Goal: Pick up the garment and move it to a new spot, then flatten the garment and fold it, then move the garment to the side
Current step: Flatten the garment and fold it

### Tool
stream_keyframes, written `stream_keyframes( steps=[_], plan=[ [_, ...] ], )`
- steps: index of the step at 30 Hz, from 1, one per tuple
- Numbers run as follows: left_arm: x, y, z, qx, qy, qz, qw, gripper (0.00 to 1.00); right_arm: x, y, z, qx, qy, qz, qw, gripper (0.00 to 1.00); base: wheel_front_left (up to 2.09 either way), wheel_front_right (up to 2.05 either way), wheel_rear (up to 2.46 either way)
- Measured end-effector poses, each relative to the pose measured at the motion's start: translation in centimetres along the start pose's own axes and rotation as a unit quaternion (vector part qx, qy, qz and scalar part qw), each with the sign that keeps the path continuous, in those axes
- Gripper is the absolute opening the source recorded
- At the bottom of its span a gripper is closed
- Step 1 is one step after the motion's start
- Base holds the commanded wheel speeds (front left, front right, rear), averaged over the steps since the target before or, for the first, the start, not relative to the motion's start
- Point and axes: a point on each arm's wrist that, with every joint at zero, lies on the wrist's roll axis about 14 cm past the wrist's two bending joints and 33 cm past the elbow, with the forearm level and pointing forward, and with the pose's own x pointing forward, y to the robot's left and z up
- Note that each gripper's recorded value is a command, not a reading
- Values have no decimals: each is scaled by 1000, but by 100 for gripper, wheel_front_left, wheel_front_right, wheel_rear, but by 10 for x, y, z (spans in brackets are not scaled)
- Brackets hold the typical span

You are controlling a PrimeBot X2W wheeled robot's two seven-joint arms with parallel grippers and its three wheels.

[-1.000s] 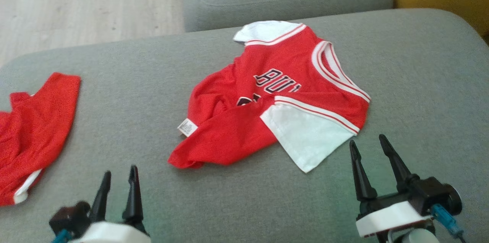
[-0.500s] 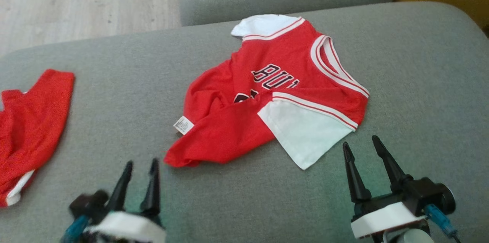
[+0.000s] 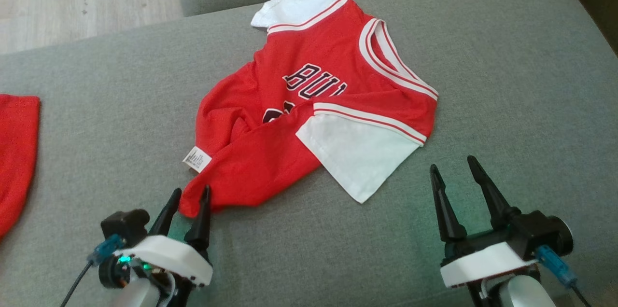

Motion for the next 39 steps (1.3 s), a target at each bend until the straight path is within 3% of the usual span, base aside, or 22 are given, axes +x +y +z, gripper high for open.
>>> stream_keyframes(
  steps=[5,6,8,9,12,15,18,20,24,28,29,30,31,36,39],
  plan=[
    [0,5,-14,-16,27,2,1000,100,0,-2,-2,3,3,-3,1000,100,0,0,0],
    [0,4,-16,-17,34,-1,999,79,0,-2,-2,4,3,-3,1000,100,0,0,0],
    [1,2,-17,-15,36,-5,999,2,1,-1,-2,4,3,-2,1000,100,0,0,0],
    [2,0,-15,-14,34,-9,999,0,2,0,-2,5,3,-1,1000,100,0,0,0],
    [3,-10,-1,12,5,-32,999,0,5,2,1,4,-2,4,1000,100,0,0,0],
    [-3,-25,17,87,-28,-72,993,0,6,3,4,5,-7,7,1000,100,0,0,0],
    [-18,-48,19,185,-38,-127,974,0,6,3,6,11,-11,6,1000,100,0,0,0],
    [-34,-61,5,223,-27,-156,962,0,6,5,5,12,-10,9,1000,100,0,0,0],
    [-74,-60,-50,245,36,-171,954,0,5,13,-1,15,-1,21,1000,100,0,0,0],
    [-96,-41,-78,248,69,-136,957,0,10,25,0,14,-3,41,999,100,0,0,0],
    [-98,-38,-81,246,72,-128,958,14,11,28,1,14,-3,47,999,100,0,0,0],
    [-100,-33,-84,247,77,-117,959,48,13,32,1,13,-4,53,999,100,0,0,0],
    [-101,-27,-86,245,79,-103,961,100,14,34,2,11,-5,57,998,100,0,0,0],
    [-118,12,-97,208,97,-12,973,100,15,41,8,9,-14,69,997,100,0,0,0],
    [-123,21,-96,191,90,14,977,100,15,42,9,8,-16,71,997,100,0,0,0]
  ],
)
